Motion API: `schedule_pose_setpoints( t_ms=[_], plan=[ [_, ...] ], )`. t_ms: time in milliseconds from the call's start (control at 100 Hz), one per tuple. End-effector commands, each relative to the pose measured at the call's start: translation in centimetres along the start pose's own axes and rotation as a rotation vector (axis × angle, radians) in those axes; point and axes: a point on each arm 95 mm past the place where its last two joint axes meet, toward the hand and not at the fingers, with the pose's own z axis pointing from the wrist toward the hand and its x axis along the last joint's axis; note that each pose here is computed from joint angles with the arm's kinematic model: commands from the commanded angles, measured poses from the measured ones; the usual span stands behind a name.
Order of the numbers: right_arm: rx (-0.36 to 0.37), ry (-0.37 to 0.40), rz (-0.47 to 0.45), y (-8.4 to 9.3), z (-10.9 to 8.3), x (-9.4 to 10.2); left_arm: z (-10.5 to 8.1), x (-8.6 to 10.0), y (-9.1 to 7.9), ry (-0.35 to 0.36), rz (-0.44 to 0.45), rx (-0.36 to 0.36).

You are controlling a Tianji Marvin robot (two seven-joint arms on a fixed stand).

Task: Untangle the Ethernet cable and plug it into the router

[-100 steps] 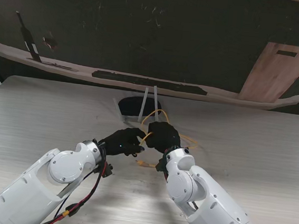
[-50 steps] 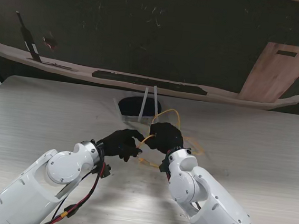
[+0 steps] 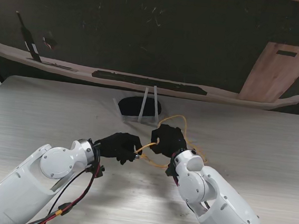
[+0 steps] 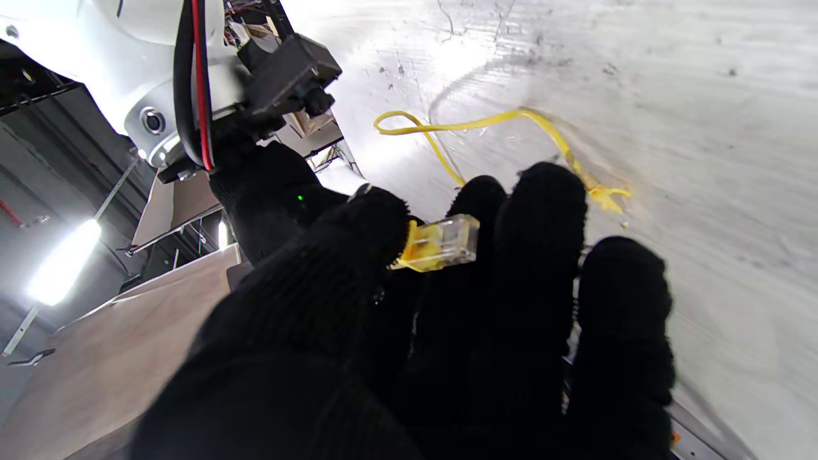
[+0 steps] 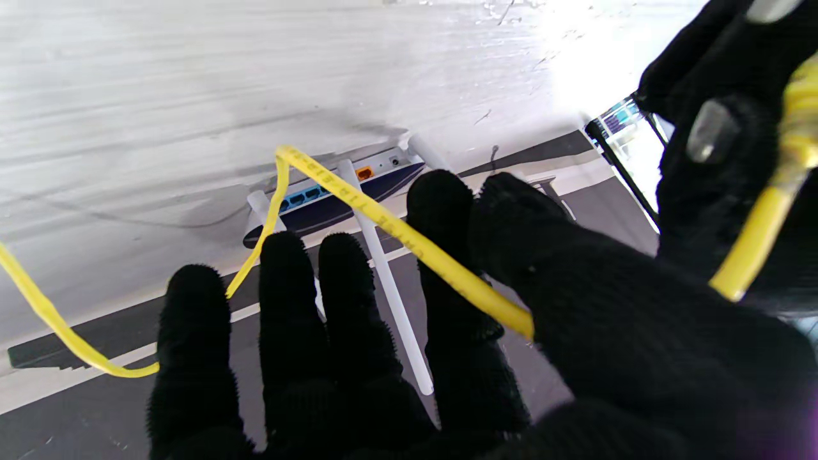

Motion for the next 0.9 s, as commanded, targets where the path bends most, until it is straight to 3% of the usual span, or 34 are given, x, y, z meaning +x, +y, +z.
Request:
schedule_pose_setpoints(
  t_ms=[0,170,400,650,890],
  plan=[
    [0.044,0.01,0.001,-0.3,-0.3,-0.3,0.0,0.0,-0.1,0.001,0.003,0.0],
    [0.121,0.032,-0.005,0.1,-0.8,-0.9,0.1,-0.3,-0.4,-0.013,0.022,0.041],
    [0.053,0.062,0.07,0.6,-1.1,-1.1,0.3,-1.3,-1.0,-0.047,0.004,0.075],
    [-0.055,0.154,0.166,1.5,-0.7,-0.8,0.6,-1.4,-1.5,-0.053,-0.003,0.045],
    [-0.03,0.206,0.308,1.0,0.4,0.2,1.2,-1.1,-1.5,-0.043,0.006,-0.006]
  ],
)
